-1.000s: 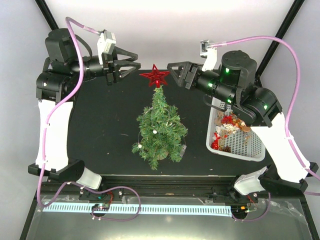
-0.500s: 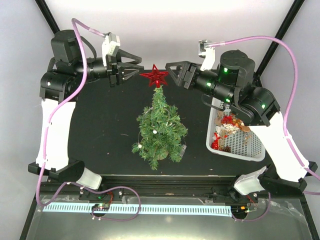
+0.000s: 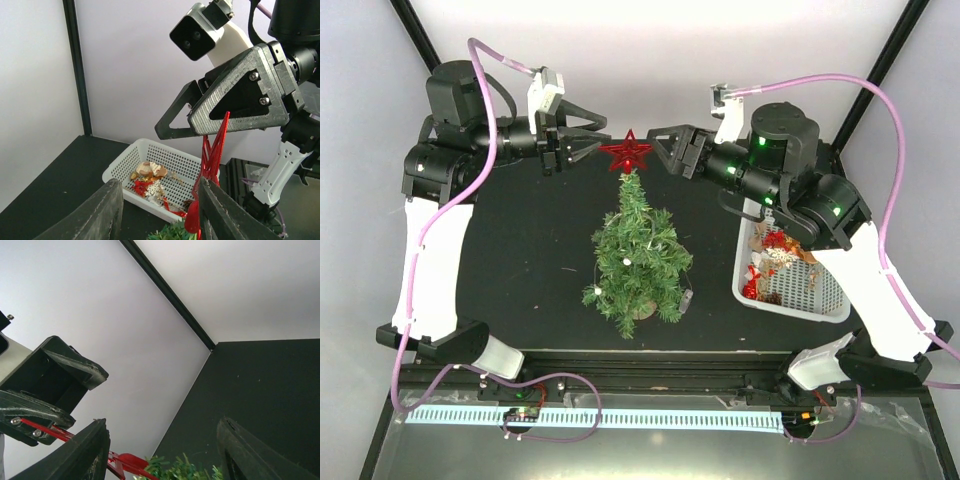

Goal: Decorate the small christmas tree

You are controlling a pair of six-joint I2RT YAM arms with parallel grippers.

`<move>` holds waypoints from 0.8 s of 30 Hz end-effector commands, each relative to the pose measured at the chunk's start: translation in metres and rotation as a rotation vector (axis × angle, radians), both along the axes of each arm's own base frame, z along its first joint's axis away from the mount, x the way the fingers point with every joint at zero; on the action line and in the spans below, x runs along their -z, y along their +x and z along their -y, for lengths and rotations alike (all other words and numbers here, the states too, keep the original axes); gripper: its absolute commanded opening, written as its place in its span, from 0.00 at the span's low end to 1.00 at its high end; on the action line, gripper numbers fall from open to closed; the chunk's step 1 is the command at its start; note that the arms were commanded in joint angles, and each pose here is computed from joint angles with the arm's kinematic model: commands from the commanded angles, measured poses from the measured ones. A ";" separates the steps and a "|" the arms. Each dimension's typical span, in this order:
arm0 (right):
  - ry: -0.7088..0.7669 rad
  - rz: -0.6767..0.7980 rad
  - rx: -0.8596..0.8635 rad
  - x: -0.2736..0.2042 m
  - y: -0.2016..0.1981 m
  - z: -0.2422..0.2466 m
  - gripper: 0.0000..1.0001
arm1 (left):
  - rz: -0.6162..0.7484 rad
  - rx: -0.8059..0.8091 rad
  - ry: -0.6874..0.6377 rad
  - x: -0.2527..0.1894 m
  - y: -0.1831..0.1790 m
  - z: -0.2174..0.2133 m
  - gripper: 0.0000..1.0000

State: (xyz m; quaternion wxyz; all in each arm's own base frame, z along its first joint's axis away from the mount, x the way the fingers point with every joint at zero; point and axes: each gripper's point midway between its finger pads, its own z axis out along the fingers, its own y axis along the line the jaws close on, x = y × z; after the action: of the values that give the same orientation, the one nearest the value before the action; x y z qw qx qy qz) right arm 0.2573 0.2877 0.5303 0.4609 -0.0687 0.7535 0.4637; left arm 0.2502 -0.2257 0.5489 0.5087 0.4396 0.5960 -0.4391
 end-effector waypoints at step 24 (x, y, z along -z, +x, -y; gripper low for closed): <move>0.017 0.063 0.038 -0.022 -0.010 0.021 0.61 | 0.051 -0.064 0.025 -0.001 0.004 -0.004 0.51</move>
State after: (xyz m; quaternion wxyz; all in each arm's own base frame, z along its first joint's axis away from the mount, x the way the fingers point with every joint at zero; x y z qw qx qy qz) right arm 0.2555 0.2828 0.5357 0.4695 -0.0675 0.7495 0.4617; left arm 0.2575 -0.2238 0.5471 0.5202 0.4347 0.6033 -0.4201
